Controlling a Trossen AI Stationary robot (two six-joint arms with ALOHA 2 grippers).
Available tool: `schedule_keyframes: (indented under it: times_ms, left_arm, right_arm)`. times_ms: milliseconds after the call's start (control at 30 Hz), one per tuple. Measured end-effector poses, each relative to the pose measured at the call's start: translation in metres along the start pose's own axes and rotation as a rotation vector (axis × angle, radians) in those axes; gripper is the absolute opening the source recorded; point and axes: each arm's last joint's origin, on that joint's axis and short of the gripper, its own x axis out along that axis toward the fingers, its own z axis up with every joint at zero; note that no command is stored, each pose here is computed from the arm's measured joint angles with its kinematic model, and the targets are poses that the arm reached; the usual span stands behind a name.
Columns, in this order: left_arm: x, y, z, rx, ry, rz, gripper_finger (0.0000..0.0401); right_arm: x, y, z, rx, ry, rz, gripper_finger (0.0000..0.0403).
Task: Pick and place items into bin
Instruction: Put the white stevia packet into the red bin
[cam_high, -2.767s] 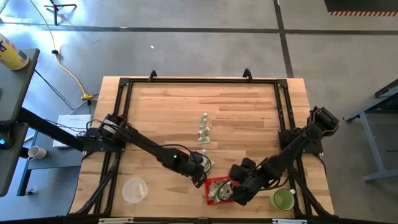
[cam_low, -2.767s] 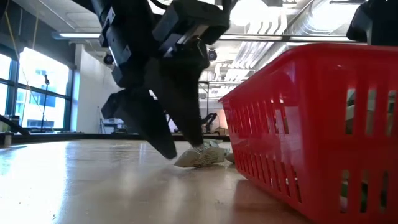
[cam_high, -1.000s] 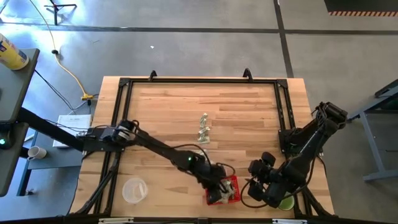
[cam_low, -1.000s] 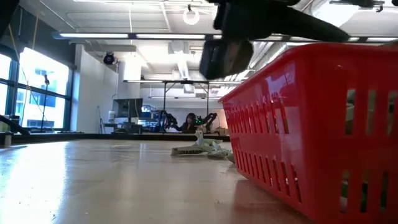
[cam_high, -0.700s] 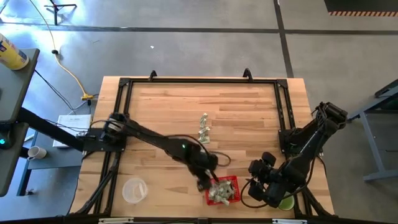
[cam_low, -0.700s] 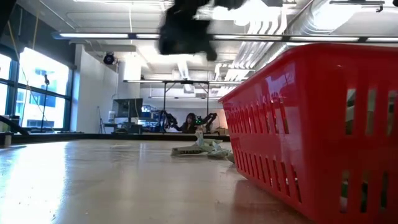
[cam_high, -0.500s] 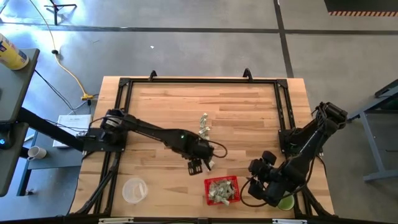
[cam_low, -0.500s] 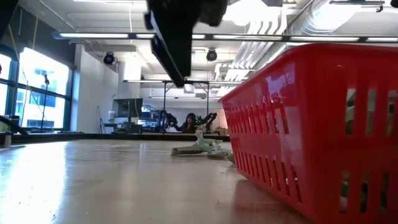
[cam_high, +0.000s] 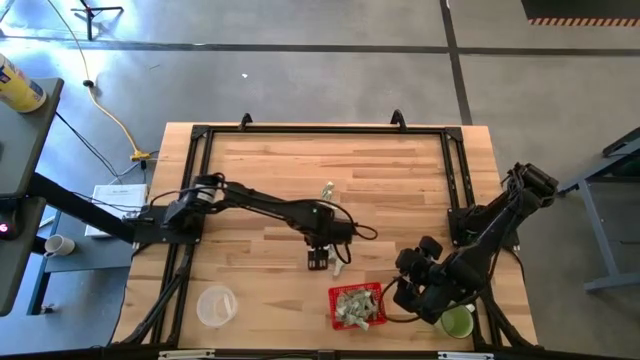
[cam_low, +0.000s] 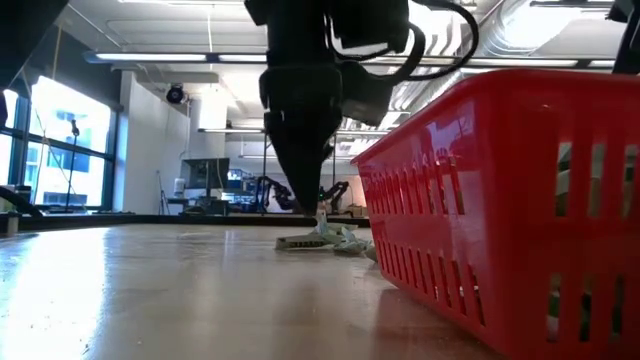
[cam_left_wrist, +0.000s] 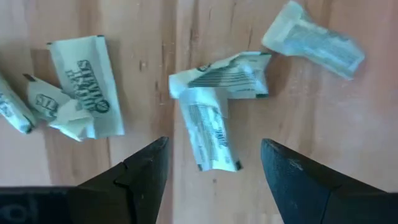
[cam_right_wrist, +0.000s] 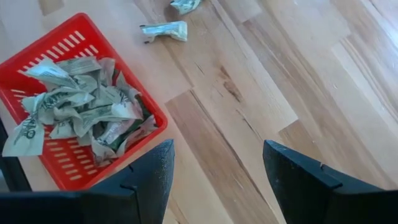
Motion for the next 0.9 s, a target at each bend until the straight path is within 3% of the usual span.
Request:
schedule_keyframes:
  times_ms: [267, 367, 467, 667, 700, 800, 900]
  left_arm:
    - [0.029, 0.007, 0.003, 0.019, 0.051, -0.035, 0.0286]
    - [0.034, 0.007, 0.004, 0.021, 0.061, -0.034, 0.0267]
    - [0.034, 0.008, 0.004, 0.031, 0.064, -0.017, 0.0211]
    - [0.034, 0.01, 0.0, 0.004, 0.102, -0.01, 0.0038]
    - [0.034, 0.009, -0.002, -0.01, 0.121, -0.021, 0.0024]
    - [0.029, 0.002, -0.008, -0.073, 0.173, -0.081, 0.0036]
    - [0.008, -0.012, -0.008, -0.116, 0.123, -0.158, 0.0053]
  right_arm:
    - [0.004, -0.003, 0.006, 0.029, 0.005, -0.024, 0.0236]
    - [0.005, -0.004, 0.009, 0.037, 0.013, -0.032, 0.0236]
    - [0.007, -0.005, 0.011, 0.038, 0.023, -0.034, 0.0236]
    - [0.006, -0.005, 0.009, 0.038, 0.036, -0.03, 0.0236]
    - [0.005, -0.004, 0.007, 0.035, 0.035, -0.026, 0.0236]
    - [0.001, -0.002, 0.0, 0.034, 0.03, -0.011, 0.0236]
    - [-0.004, 0.001, -0.009, 0.036, 0.032, 0.006, 0.0236]
